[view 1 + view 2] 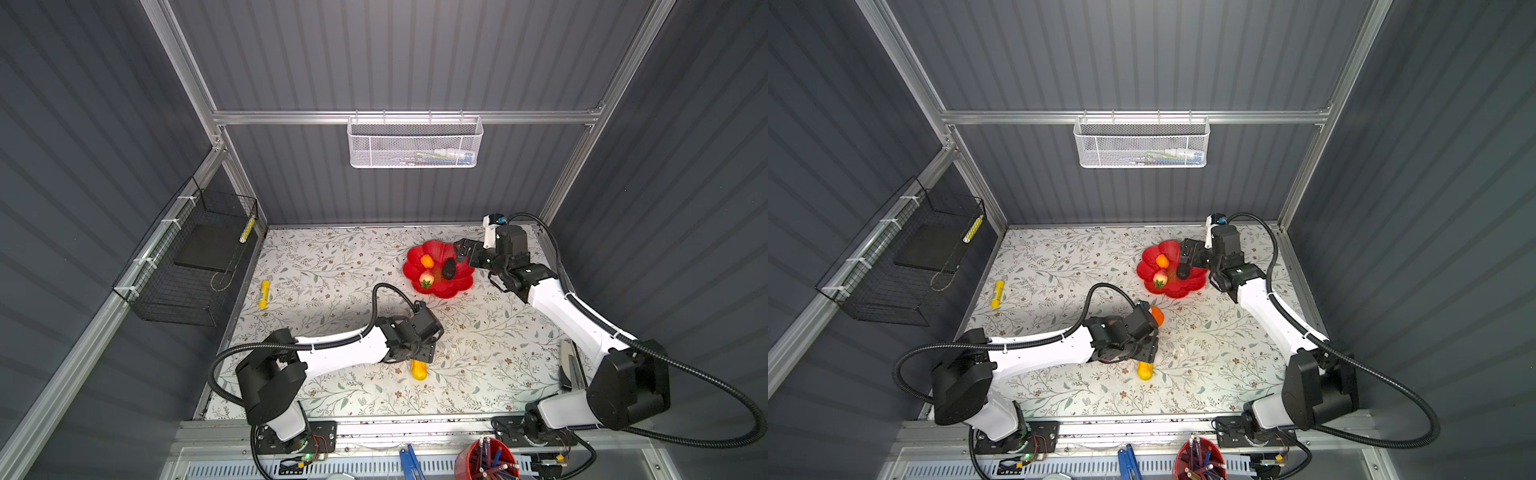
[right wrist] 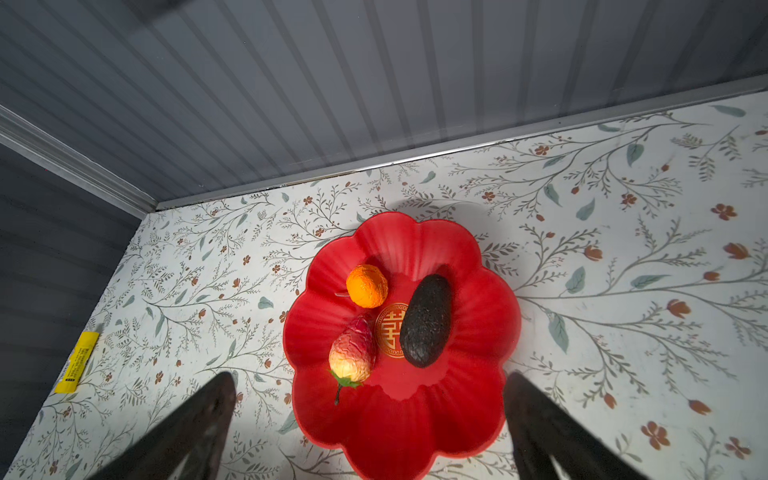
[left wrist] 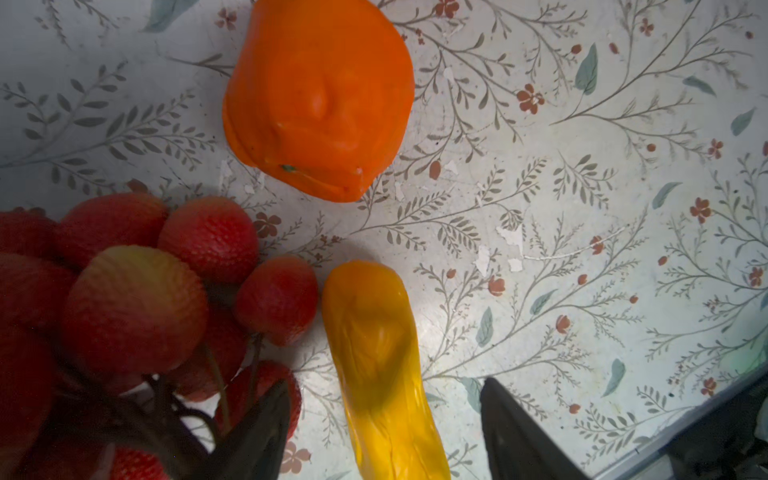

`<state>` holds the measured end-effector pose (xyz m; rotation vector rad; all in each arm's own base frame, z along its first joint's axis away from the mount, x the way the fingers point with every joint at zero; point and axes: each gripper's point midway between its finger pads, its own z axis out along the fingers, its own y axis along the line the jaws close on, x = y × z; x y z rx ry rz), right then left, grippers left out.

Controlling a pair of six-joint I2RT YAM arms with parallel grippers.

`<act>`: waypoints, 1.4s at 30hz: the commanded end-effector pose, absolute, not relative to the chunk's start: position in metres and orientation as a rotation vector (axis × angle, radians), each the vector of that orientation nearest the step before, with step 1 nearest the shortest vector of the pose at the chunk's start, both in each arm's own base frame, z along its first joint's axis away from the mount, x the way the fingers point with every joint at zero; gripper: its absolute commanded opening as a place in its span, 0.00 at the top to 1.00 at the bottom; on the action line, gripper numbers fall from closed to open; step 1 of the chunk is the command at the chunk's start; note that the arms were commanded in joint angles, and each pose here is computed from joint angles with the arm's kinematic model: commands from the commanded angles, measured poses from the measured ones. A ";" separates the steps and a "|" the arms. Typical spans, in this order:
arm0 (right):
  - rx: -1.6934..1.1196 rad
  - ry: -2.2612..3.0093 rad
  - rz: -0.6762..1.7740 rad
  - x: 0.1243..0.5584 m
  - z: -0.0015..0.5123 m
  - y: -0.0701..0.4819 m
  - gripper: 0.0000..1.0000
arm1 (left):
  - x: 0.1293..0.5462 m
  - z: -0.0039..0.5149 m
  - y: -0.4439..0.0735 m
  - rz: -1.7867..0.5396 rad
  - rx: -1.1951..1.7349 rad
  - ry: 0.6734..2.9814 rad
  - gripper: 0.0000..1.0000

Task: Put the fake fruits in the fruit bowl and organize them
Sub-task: 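Reach and grasp the yellow elongated fruit with the left gripper while the right withdraws, then carry the yellow fruit into the bowl and open the left gripper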

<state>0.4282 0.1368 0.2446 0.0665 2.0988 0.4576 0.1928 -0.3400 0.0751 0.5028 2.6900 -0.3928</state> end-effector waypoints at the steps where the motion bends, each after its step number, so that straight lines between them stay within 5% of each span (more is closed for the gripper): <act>1: 0.081 2.109 0.448 0.424 0.240 0.132 0.01 | 0.190 0.070 -0.345 -0.372 0.516 2.738 0.30; 12: 0.097 2.119 0.436 0.422 0.234 0.127 0.01 | 0.188 0.042 -0.355 -0.321 0.567 2.808 0.43; 19: 0.109 2.123 0.434 0.422 0.231 0.124 0.01 | 0.191 0.041 -0.362 -0.337 0.590 2.795 0.63; 27: 0.143 2.109 0.448 0.420 0.235 0.117 0.01 | 0.202 0.090 -0.383 -0.521 0.618 2.651 0.73; 33: 0.233 2.012 0.478 0.410 0.250 0.101 0.01 | 0.262 0.167 -0.398 -0.827 0.533 2.464 0.73; 42: 0.270 1.971 0.451 0.381 0.259 0.082 0.01 | 0.363 0.203 -0.438 -0.677 0.671 2.321 0.73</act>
